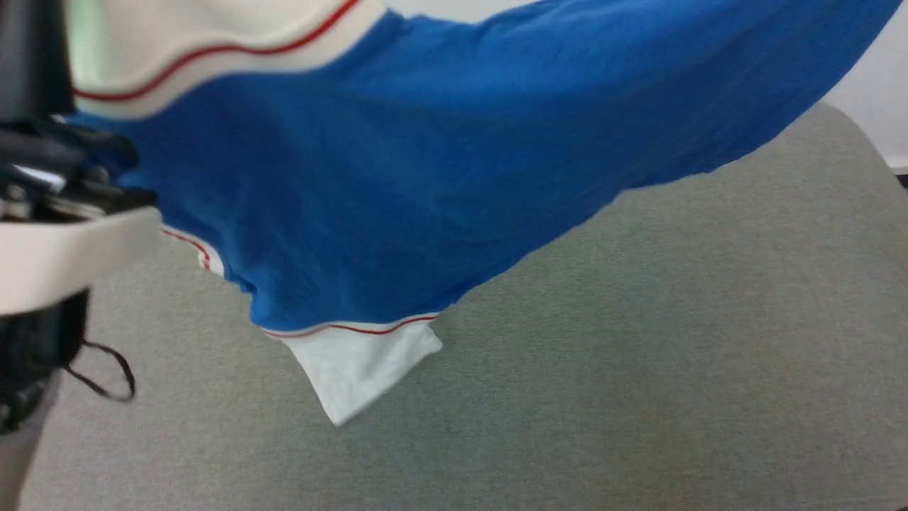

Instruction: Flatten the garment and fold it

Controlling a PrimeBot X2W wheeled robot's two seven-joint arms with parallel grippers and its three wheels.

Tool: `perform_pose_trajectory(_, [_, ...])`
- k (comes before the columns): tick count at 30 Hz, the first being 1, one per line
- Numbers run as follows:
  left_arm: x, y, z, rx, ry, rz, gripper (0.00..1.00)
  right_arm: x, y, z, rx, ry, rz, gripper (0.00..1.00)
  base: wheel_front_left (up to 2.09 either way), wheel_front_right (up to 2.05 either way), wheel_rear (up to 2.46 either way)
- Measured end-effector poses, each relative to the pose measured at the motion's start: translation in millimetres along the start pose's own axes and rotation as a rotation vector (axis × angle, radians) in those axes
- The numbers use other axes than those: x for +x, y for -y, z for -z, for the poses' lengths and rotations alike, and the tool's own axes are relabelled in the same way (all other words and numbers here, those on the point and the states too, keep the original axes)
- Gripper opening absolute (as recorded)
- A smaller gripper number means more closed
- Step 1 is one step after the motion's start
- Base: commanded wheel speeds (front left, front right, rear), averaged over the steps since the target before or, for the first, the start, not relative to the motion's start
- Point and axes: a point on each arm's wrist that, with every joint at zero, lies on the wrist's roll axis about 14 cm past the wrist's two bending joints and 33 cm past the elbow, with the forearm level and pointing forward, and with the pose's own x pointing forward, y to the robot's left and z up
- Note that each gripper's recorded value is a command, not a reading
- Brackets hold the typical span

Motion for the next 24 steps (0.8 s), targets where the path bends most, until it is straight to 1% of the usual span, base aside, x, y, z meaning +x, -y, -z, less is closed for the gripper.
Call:
perform_pose_trajectory(5, [24.1,7.4,-25.4,0.028,0.101,0.055,0.00,-15.6,12.5,-19.0,0.005,0.049,0.044,0.00,0.00,0.00,0.00])
perform_pose_trajectory(8, [37.8,7.0,-23.6,0.042,0.121,0.075,0.00,-13.4,19.7,-20.1,0.006,0.054,0.063,0.00,0.00,0.00,0.00])
perform_pose_trajectory(11, [53.0,0.9,-11.5,0.044,0.112,0.079,0.00,-5.0,24.8,-20.8,0.007,0.065,0.075,0.00,0.00,0.00,0.00])
perform_pose_trajectory(14, [71.0,-8.8,6.4,0.053,0.095,0.081,0.00,9.8,32.5,-23.1,0.011,0.094,0.093,0.00,0.00,0.00,0.00])
perform_pose_trajectory(18, [98.7,-29.1,41.4,0.068,0.061,0.073,0.00,40.7,44.1,-15.9,-0.002,0.125,0.121,0.00,0.00,0.00,0.00])
perform_pose_trajectory(24, [136.0,-59.9,116.3,0.102,-0.016,0.044,0.00,102.3,48.3,19.5,0.004,0.118,0.134,0.00,0.00,0.00,0.00])
